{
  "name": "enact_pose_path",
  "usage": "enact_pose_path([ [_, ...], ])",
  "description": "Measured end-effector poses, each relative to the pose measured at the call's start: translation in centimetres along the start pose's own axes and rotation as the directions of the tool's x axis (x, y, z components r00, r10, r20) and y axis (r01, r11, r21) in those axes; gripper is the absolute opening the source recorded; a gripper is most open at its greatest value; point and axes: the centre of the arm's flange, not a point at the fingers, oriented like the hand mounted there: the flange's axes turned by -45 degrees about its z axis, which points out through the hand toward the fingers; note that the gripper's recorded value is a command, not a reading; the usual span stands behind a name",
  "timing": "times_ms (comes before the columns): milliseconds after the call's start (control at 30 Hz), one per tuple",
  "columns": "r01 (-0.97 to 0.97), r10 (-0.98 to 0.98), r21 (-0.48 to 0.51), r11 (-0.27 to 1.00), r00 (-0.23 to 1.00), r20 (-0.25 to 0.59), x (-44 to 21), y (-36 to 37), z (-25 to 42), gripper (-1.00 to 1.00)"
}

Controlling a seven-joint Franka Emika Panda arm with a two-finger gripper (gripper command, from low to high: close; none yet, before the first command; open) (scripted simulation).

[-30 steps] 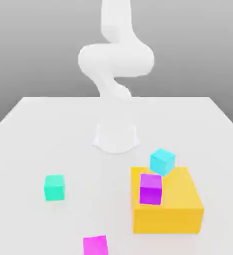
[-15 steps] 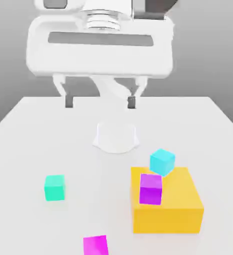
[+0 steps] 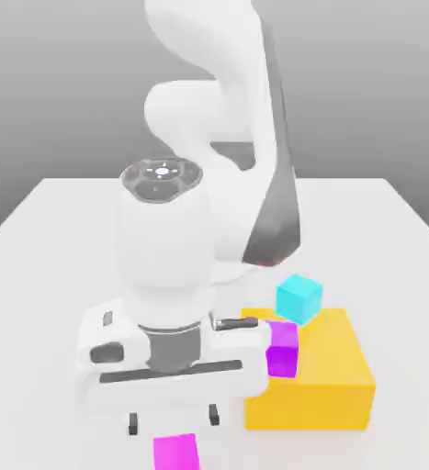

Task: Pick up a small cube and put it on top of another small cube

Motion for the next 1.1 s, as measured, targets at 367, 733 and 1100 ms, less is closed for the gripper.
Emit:
enact_pose_path([
  [367,0.001,-0.001,0.0,1.0,1.0,0.003,-0.1,0.0,2.4,-1.0],
  [733,0.382,-0.382,0.007,0.924,0.924,0.001,-3.3,-8.1,-8.9,-1.0],
  [1100,0.834,-0.834,0.009,0.551,0.551,-0.002,-12.1,-16.8,-15.2,-1.0],
])
